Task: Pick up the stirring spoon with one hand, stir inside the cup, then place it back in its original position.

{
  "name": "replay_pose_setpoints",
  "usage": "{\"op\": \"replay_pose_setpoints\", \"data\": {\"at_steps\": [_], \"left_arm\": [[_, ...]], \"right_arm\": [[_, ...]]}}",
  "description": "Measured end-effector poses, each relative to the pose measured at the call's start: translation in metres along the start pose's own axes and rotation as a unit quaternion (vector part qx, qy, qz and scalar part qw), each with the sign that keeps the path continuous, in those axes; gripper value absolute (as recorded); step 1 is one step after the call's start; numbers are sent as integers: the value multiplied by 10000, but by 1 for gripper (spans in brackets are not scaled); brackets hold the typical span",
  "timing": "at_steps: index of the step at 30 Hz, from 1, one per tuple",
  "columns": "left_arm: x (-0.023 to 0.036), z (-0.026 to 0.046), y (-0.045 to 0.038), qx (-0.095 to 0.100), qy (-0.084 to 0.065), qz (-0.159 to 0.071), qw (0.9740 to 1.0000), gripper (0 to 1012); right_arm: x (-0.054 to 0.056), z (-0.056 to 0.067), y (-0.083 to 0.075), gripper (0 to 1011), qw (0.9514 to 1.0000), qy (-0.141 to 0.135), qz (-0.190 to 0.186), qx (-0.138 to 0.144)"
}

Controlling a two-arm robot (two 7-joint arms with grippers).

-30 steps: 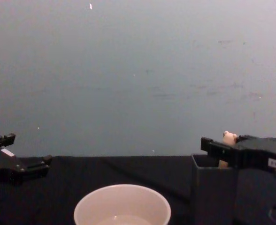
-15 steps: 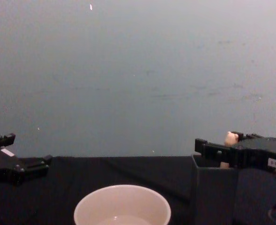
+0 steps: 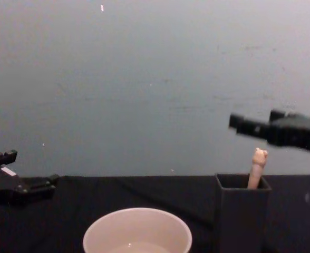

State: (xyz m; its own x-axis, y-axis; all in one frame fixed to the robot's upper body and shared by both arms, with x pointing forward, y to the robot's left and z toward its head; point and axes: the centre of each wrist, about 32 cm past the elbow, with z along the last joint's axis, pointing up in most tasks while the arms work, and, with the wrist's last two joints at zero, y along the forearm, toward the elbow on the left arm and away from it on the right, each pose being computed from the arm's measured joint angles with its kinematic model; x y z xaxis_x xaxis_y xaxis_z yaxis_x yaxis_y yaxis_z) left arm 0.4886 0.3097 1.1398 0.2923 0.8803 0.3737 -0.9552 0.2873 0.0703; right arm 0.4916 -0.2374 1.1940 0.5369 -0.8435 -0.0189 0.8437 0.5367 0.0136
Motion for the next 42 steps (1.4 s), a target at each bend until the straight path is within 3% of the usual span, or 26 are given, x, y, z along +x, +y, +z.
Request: {"op": "replay_pose_setpoints", "data": {"at_steps": [4,9,15,25,34,42], "left_arm": [[0,0,0,0,0,0,10000,1001],[0,0,0,0,0,0,10000,1001],[0,0,0,0,0,0,10000,1001],[0,0,0,0,0,0,10000,1001],[0,0,0,0,0,0,10000,1001],[0,0,0,0,0,0,10000,1001]], "right_arm": [[71,107,8,1000,9986,-7,-320,418],[142,77,37,1000,9946,-208,-848,554],[219,-166,48,1000,9887,-572,-1369,230],[196,-508,13,1002,9849,-838,-1454,-434],[180,-651,25,1000,9823,-944,-1418,-783],[181,-647,25,1000,9823,-945,-1416,-777]]}}
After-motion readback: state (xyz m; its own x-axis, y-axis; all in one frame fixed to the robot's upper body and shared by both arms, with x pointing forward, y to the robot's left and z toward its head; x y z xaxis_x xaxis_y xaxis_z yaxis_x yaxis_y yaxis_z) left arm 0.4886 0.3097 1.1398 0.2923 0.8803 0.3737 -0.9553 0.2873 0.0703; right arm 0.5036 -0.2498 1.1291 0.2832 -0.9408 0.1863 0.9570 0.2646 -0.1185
